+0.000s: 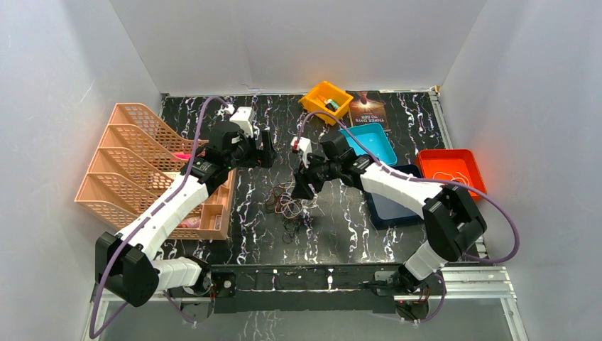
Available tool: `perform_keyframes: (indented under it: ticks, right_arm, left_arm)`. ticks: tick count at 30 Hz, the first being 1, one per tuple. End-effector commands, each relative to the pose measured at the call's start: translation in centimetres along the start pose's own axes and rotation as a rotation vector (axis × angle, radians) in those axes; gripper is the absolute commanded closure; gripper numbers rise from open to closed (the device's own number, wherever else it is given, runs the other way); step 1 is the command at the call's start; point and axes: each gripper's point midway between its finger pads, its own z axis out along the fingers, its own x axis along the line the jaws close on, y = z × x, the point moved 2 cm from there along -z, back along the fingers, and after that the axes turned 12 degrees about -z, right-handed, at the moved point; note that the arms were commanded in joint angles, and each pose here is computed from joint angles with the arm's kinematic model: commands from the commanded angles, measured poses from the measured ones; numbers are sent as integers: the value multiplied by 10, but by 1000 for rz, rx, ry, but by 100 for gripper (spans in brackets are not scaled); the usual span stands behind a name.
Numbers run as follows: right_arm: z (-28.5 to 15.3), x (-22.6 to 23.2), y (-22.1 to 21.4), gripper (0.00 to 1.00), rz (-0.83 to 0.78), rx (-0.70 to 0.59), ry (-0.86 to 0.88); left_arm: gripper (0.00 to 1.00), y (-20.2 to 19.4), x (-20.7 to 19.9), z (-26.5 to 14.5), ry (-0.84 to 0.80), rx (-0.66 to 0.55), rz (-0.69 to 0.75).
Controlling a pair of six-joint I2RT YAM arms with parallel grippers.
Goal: Untangle the cables
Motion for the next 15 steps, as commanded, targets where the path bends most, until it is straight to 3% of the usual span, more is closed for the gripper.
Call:
perform_keyframes:
  ticks: [1, 15]
  right_arm:
    - [1, 4, 12, 39, -77, -16, 67]
    - [24, -15, -20, 39, -83, 93, 43]
  left_arm:
    - [8, 8, -8, -8, -40, -11, 19]
    - [8, 3, -10, 0, -49, 29, 30]
